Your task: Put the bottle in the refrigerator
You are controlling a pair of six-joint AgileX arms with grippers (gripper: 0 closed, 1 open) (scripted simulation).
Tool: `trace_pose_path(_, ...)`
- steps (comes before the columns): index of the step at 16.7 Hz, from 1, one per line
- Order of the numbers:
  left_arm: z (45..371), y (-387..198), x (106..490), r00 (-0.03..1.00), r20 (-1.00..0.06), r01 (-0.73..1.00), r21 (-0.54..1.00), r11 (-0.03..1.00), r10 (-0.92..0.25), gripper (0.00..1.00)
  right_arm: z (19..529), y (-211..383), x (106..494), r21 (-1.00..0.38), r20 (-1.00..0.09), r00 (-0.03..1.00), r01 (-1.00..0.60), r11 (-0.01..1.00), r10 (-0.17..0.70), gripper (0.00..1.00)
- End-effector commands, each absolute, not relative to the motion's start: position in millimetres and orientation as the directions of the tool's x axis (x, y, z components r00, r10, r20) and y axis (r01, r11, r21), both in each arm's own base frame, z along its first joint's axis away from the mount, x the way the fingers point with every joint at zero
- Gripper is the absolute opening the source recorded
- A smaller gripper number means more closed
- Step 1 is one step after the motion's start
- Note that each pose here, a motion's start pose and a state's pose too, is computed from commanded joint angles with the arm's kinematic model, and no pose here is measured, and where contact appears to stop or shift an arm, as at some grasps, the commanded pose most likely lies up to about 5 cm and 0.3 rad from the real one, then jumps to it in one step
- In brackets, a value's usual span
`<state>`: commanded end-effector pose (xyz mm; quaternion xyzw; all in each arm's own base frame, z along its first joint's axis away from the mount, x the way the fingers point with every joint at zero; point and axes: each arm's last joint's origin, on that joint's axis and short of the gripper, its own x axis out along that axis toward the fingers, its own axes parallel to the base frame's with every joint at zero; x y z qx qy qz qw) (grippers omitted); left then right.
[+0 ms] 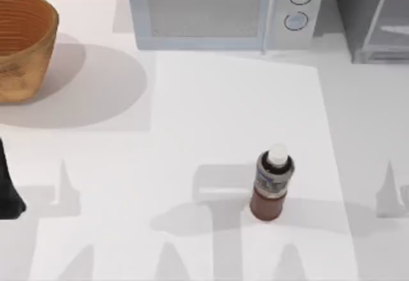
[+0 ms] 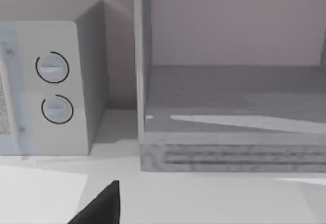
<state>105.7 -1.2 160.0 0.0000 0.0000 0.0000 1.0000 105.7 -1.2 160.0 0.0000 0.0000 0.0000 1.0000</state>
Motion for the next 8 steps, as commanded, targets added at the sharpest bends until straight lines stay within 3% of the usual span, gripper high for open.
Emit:
trace_pose_path(4, 160.0, -1.2, 105.7, 1.0, 0.0, 0.0, 0.0, 1.0, 0.0, 1.0, 161.1, 0.9, 107.6, 0.0, 0.001, 1.0, -0.023, 1.0, 0.023, 1.0)
trace_pose_path(8, 160.0, -1.2, 105.7, 1.0, 0.0, 0.0, 0.0, 1.0, 0.0, 1.0, 164.5, 11.9, 118.8, -0.003, 0.003, 0.992, -0.125, 0.992, 0.125, 1.0)
